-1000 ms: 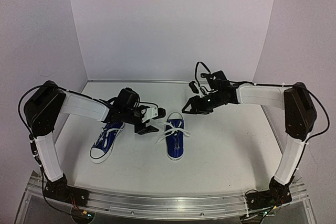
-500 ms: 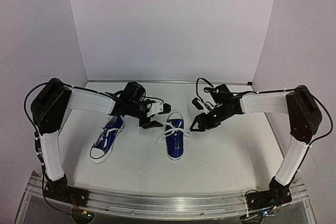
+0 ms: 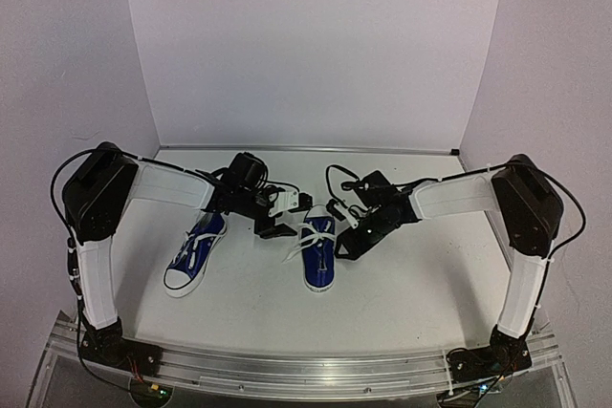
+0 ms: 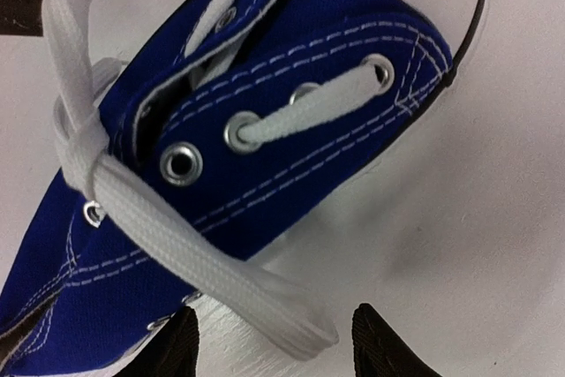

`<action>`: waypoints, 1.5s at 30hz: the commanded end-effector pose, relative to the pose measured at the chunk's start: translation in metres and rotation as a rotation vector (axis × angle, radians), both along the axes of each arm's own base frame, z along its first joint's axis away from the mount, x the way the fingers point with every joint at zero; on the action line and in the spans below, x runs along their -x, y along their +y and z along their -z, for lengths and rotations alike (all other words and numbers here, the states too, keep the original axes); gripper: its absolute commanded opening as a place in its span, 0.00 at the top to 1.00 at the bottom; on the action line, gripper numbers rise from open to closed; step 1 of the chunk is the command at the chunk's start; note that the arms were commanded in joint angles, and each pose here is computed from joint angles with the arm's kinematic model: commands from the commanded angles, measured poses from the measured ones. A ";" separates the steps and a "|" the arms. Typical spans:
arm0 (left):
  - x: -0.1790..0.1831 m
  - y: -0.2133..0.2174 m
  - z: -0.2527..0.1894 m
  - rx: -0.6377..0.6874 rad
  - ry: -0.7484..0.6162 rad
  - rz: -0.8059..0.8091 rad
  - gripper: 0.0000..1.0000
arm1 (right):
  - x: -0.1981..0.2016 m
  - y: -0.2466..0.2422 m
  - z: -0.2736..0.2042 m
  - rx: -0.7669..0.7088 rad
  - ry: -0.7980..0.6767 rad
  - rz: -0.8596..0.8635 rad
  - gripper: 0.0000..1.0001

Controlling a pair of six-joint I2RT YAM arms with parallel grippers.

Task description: Tie the shoes

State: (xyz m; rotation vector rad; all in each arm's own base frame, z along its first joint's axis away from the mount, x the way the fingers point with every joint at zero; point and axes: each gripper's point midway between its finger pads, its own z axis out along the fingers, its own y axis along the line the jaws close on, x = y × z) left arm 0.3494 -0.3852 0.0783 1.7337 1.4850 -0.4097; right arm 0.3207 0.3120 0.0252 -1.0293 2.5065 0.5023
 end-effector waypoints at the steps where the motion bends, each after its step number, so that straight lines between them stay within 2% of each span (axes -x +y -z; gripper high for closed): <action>1: -0.006 -0.011 -0.013 0.027 -0.033 0.026 0.34 | -0.027 0.006 -0.007 0.042 -0.126 0.014 0.44; 14: -0.009 -0.010 -0.017 0.060 -0.052 0.006 0.35 | -0.038 0.010 -0.027 0.107 -0.347 -0.030 0.43; 22: -0.009 -0.006 -0.022 0.108 -0.066 -0.004 0.36 | -0.038 0.016 -0.031 0.100 -0.487 -0.057 0.49; 29: -0.010 -0.002 -0.026 0.142 -0.065 -0.007 0.36 | -0.035 0.022 -0.027 0.112 -0.530 -0.084 0.54; 31: -0.009 -0.001 -0.024 0.142 -0.063 -0.008 0.37 | -0.034 0.022 -0.027 0.126 -0.547 -0.088 0.58; 40: -0.008 0.001 -0.014 0.115 -0.064 0.020 0.39 | -0.033 0.015 -0.041 0.149 -0.591 -0.064 0.90; 45: -0.010 -0.001 -0.012 0.107 -0.074 0.038 0.41 | -0.031 0.012 -0.047 0.143 -0.587 -0.048 1.00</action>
